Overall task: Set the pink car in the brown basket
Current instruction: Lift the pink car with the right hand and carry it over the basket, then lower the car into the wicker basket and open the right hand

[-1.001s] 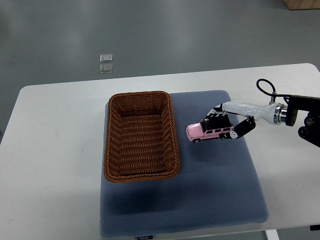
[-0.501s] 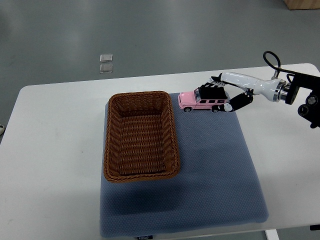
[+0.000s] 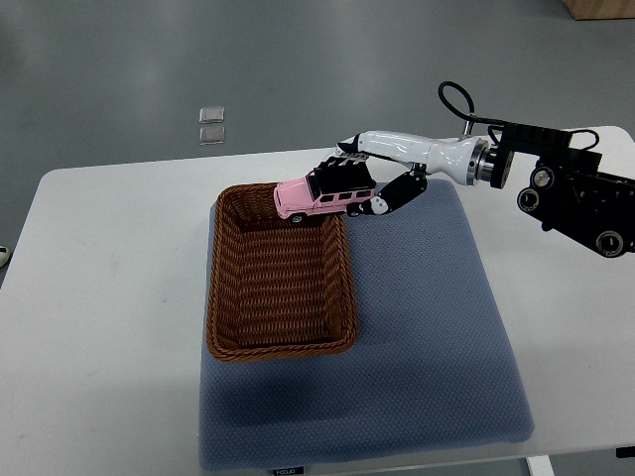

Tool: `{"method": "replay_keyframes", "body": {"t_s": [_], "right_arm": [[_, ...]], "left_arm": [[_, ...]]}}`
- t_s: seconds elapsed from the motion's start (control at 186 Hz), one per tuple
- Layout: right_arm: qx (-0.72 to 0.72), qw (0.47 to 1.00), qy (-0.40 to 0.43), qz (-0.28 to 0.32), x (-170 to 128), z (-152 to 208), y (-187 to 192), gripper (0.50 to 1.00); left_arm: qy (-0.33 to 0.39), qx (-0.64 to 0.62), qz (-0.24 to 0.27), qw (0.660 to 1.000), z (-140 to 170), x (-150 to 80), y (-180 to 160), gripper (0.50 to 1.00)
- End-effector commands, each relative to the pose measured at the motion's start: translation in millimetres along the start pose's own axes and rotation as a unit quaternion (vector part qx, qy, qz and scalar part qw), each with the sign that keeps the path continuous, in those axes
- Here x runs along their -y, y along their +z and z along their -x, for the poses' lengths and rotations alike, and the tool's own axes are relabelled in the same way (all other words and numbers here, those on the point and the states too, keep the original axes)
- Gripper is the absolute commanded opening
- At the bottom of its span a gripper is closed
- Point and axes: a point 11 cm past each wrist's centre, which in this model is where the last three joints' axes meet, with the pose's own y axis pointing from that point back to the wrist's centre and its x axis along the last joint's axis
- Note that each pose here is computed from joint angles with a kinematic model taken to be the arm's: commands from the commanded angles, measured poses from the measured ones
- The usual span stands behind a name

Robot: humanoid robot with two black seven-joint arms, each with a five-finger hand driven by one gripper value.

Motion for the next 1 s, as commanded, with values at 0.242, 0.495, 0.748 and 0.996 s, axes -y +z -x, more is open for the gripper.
{"method": "replay_keyframes", "body": {"t_s": [0.242,0.495,0.748,0.996], "right_arm": [[-0.002,0.999,-0.041,-0.002,39,34,-4,0.500],[0.010,0.998,-0.058,0.000,66,58,-7,0.500],[0.012,0.998,-0.064,0.010,77,72,-6,0.500],[0.016,0.997,-0.072,0.014,77,80,-3,0.631]], "left_arm": [[0.000,0.000,0.000,1.000,0,0,0,1.000],[0.000,0.000,0.000,1.000,0,0,0,1.000],[0.000,-0.001,0.000,1.000,0,0,0,1.000],[0.000,-0.001,0.000,1.000,0,0,0,1.000]]}}
